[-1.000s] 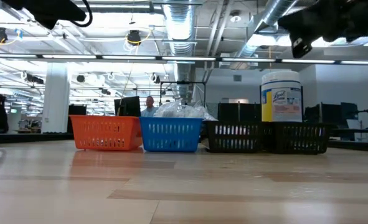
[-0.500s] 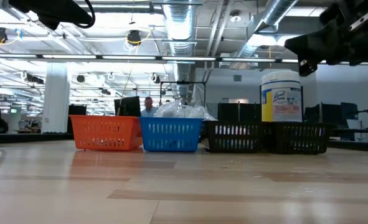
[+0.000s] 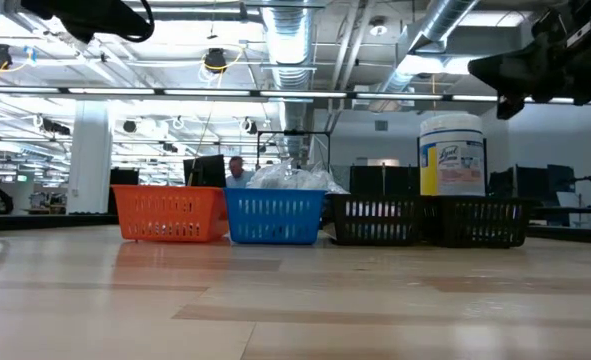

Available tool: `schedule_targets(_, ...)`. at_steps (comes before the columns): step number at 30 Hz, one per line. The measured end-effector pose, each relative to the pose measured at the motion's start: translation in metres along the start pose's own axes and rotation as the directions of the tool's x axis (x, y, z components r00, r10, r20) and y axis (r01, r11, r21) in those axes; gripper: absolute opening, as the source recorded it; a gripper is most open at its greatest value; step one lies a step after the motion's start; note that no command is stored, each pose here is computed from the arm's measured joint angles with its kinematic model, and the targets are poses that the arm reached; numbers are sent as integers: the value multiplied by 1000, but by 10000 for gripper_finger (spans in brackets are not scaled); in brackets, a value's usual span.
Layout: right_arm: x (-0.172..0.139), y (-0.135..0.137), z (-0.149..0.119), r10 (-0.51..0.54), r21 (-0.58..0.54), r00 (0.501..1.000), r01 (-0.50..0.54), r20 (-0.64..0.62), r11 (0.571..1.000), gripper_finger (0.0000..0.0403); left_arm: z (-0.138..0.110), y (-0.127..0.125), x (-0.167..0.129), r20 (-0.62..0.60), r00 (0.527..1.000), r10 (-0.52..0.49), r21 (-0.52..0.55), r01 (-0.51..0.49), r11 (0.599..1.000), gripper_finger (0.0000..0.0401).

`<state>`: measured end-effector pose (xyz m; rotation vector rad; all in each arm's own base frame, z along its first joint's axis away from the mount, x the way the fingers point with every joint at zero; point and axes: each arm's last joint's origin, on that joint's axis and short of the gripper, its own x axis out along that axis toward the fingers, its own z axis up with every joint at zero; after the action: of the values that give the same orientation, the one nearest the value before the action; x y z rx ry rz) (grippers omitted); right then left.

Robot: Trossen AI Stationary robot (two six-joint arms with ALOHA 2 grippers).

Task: Pick & Place Travel size toiletries
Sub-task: Return to Home Position

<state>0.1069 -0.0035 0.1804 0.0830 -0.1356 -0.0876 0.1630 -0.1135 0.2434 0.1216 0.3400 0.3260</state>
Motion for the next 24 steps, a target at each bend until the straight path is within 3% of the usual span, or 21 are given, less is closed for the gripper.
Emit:
schedule_targets(4, -6, -3, -1, -48, 6, 999, 48, -8, 999, 0, 9, 14, -3, 19, 1000, -15, -14, 15, 1000, 1)
schedule_targets(9, -10, -6, -6, -126, 15, 991, 127, -42, 992, 0, 24, 41, -4, 75, 989, -124, -79, 130, 988, 1)
schedule_targets(13, -10, -7, -8, -134, 10, 989, 135, -65, 991, 0, 19, 52, 7, 244, 922, -300, -68, 325, 943, 1)
schedule_targets(15, -10, -7, -8, -140, 9, 988, 140, -67, 990, 0, 9, 58, 15, 285, 902, -324, -63, 355, 933, 1)
schedule_targets(20, -10, -9, -8, -152, 7, 986, 153, -67, 988, 0, -28, 83, 30, 240, 951, -195, -96, 224, 970, 1)
schedule_targets(24, -11, -9, -10, -157, 4, 984, 158, -80, 987, 0, -49, 103, 30, 256, 959, -119, -136, 157, 978, 1)
